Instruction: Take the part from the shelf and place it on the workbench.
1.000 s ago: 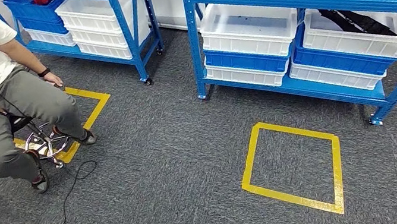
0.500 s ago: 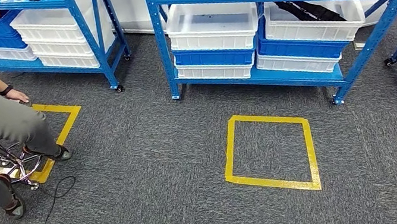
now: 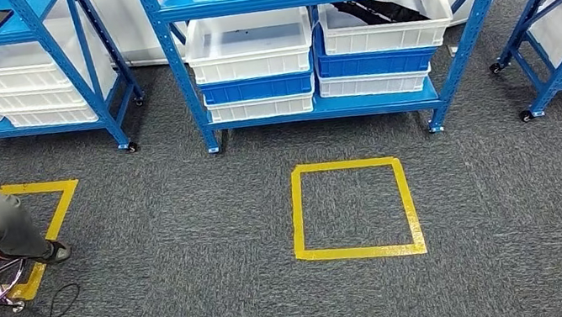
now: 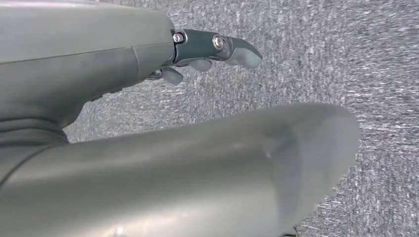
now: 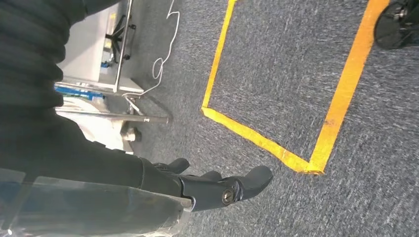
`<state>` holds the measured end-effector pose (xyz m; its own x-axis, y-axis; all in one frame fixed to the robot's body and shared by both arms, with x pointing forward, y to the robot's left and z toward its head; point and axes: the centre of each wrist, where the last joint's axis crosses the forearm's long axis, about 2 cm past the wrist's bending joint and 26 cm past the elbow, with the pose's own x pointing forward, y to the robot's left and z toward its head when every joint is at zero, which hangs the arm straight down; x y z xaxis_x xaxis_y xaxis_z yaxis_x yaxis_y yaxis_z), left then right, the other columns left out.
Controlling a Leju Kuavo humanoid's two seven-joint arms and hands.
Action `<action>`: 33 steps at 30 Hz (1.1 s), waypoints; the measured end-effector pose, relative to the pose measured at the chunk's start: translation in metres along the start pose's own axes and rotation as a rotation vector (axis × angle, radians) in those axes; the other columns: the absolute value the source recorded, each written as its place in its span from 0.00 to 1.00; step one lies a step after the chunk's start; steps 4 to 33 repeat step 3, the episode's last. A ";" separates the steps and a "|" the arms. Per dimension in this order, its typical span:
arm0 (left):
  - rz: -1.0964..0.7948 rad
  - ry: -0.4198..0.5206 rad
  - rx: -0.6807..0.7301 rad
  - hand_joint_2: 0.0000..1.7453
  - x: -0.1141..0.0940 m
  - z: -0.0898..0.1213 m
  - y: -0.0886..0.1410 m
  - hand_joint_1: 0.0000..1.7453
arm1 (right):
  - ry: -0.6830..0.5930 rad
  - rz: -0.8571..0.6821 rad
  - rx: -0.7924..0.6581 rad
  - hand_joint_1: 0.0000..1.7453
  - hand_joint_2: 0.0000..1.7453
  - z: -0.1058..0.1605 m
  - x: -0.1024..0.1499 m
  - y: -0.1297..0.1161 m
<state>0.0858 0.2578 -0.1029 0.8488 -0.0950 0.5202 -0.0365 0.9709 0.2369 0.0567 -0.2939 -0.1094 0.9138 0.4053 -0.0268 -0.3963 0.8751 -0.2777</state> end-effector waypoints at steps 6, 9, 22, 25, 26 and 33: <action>0.001 -0.002 -0.006 0.00 0.001 -0.001 0.001 0.00 | 0.002 0.001 0.001 0.00 1.00 0.000 0.001 0.001; 0.001 -0.002 -0.006 0.00 0.001 -0.001 0.001 0.00 | 0.002 0.001 0.001 0.00 1.00 0.000 0.001 0.001; 0.001 -0.002 -0.006 0.00 0.001 -0.001 0.001 0.00 | 0.002 0.001 0.001 0.00 1.00 0.000 0.001 0.001; 0.001 -0.002 -0.006 0.00 0.001 -0.001 0.001 0.00 | 0.002 0.001 0.001 0.00 1.00 0.000 0.001 0.001; 0.001 -0.002 -0.006 0.00 0.001 -0.001 0.001 0.00 | 0.002 0.001 0.001 0.00 1.00 0.000 0.001 0.001; 0.001 -0.002 -0.006 0.00 0.001 -0.001 0.001 0.00 | 0.002 0.001 0.001 0.00 1.00 0.000 0.001 0.001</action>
